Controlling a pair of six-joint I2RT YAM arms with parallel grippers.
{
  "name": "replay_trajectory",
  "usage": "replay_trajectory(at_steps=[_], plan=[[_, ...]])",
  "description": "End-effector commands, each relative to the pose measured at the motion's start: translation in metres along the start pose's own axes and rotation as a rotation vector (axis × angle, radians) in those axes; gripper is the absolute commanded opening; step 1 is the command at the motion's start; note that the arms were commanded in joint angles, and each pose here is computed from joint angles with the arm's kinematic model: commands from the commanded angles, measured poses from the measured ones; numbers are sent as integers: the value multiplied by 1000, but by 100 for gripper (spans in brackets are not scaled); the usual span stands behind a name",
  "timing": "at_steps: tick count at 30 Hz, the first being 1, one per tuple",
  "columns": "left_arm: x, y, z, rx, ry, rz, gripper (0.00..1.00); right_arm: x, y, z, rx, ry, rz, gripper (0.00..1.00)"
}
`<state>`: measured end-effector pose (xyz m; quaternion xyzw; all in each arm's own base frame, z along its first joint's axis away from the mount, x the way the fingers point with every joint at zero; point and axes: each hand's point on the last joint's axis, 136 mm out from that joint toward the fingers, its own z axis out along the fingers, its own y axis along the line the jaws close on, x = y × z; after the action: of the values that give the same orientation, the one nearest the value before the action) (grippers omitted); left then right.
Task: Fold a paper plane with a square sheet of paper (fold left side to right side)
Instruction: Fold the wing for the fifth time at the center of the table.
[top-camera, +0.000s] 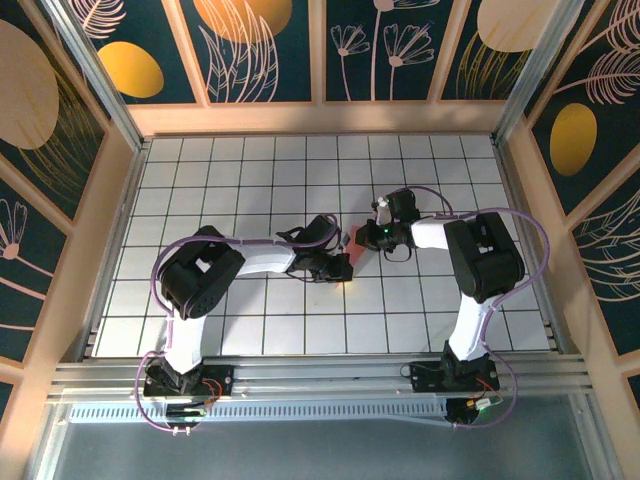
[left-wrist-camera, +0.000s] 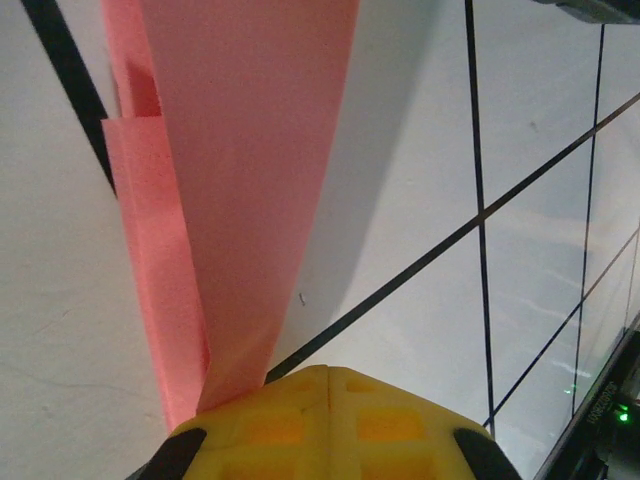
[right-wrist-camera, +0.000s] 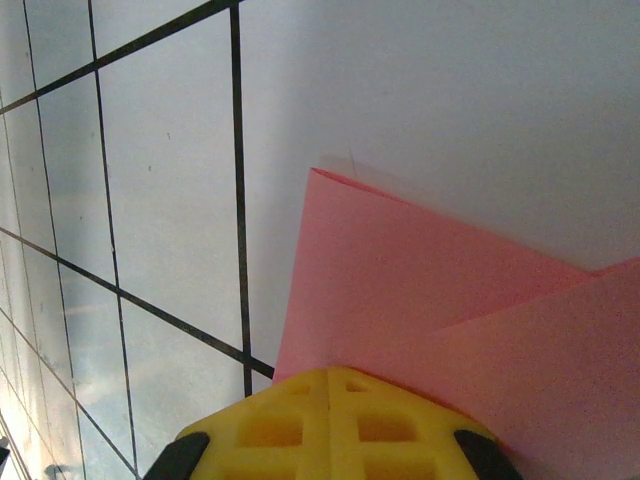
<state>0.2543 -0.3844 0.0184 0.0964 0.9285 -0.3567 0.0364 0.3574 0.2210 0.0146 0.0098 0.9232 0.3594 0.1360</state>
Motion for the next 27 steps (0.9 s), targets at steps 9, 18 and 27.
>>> replay_trajectory(at_steps=[9, 18, 27], plan=[[5, 15, 0, -61, 10, -2, 1, 55, -72, 16, 263, 153, 73, 0], [10, 21, -1, -70, 13, -13, 1, 56, -74, 17, 266, 158, 67, 0], [17, 17, 0, -20, 28, -35, 1, 55, -75, 16, 271, 159, 68, 0]])
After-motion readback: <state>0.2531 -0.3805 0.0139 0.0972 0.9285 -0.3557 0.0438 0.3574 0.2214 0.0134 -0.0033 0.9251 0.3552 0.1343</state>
